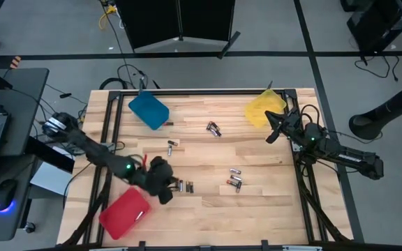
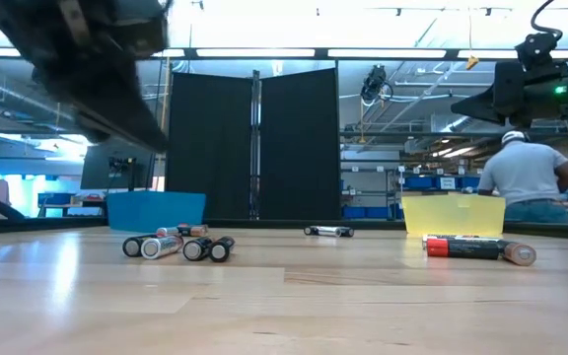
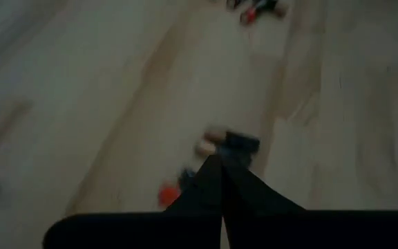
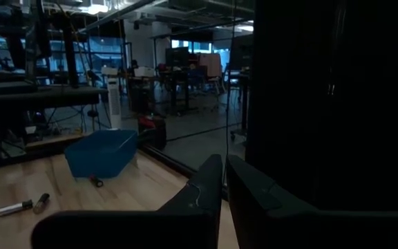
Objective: Sort batteries
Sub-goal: Put the black orange battery into the yellow bin
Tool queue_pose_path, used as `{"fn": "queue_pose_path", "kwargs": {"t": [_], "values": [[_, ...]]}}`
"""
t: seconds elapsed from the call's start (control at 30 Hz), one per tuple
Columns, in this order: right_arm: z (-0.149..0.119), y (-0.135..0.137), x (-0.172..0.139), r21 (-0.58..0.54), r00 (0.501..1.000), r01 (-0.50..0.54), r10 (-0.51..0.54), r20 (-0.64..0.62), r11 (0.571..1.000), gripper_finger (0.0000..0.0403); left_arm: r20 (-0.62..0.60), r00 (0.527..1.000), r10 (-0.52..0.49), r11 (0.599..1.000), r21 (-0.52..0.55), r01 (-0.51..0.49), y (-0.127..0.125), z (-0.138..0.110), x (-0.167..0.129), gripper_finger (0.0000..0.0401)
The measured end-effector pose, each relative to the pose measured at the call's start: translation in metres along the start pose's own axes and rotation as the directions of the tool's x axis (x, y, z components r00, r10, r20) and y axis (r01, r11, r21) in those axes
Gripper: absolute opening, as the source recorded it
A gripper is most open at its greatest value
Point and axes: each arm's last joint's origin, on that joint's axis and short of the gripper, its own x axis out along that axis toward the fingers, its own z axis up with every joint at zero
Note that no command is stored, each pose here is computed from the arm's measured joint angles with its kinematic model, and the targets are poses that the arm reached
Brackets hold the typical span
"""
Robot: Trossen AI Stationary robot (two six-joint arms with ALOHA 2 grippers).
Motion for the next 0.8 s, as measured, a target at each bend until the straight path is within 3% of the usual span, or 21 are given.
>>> {"fn": "queue_pose_path", "kwargs": {"t": [0.1,0.37,0.53,0.67,0.8], "values": [[0.001,0.0,0.0,0.004,1.0,0.0,0.0,0.011,1.0,0.0036,0.062,0.997,-0.053,0.998,0.019,0.052,0.014,0.004,0.01,0.0002],[0.006,0.0,0.0,0.023,0.998,0.001,-0.002,0.06,1.0,0.0035,0.135,0.988,-0.079,0.994,0.09,0.067,0.06,0.006,0.027,0.0002],[0.011,0.0,-0.001,0.052,0.994,-0.003,-0.002,0.106,0.999,0.0036,0.221,0.966,-0.133,0.99,0.068,0.121,0.092,0.007,0.031,0.0003],[0.013,0.001,-0.001,0.051,0.99,-0.073,0.065,0.128,0.996,0.003,0.301,0.935,-0.189,0.982,0.068,0.177,0.11,0.009,0.029,0.0003],[0.008,0.003,0.001,0.072,0.992,-0.106,0.1,0.078,0.992,0.0011,0.337,0.916,-0.216,0.974,0.135,0.18,0.116,0.014,0.028,0.0003]]}}
